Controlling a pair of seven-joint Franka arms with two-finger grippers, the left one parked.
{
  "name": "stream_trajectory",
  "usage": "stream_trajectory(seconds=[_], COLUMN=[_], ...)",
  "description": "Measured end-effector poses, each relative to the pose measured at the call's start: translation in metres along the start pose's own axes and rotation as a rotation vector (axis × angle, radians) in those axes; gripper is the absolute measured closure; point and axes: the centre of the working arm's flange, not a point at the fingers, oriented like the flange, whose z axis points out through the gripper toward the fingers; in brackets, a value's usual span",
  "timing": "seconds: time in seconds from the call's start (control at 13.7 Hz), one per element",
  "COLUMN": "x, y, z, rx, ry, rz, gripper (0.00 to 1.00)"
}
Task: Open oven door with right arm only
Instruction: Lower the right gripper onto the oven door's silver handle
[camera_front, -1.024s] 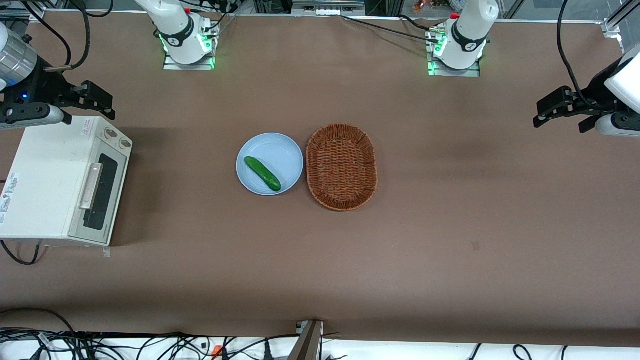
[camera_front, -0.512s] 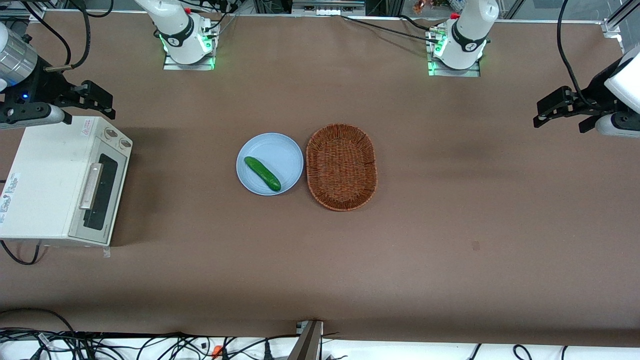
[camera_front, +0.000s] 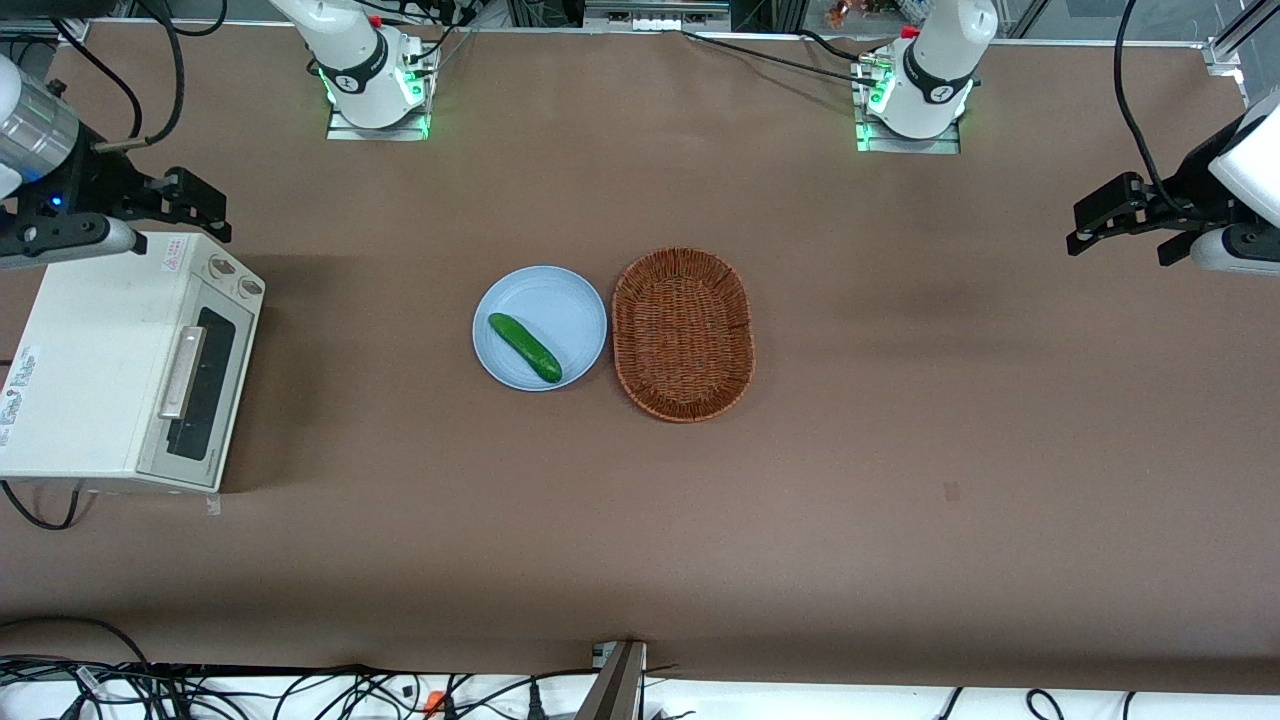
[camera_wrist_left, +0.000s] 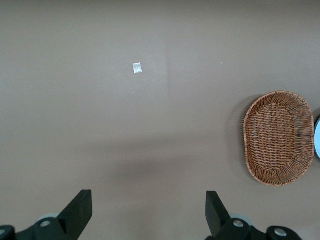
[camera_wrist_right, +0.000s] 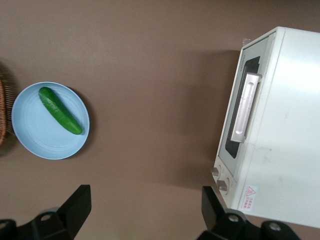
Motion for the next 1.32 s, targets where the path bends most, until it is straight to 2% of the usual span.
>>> stream_trajectory(seconds=[0.07, 0.15, 0.22, 0.51, 0.73, 1.02, 1.32], x=[0.007, 0.016, 0.025, 0.052, 0.059, 0.065, 0.065], y=[0.008, 0.018, 0.032, 0.102, 0.129, 0.131, 0.143], z=[0.015, 0.034, 0.057, 0.142, 0.177, 0.191, 0.212], rx=[-0.021, -0.034, -0.042, -0.057, -0.071, -0.074, -0.082], ry=[-0.004, -0.012, -0.023, -0.040, -0.042, -0.034, -0.044], rz=[-0.003, -0.002, 0.001, -0.011, -0.008, -0.011, -0.003], gripper=[0.10, 0.10, 0.16, 0.63, 0.96, 0.99, 0.99])
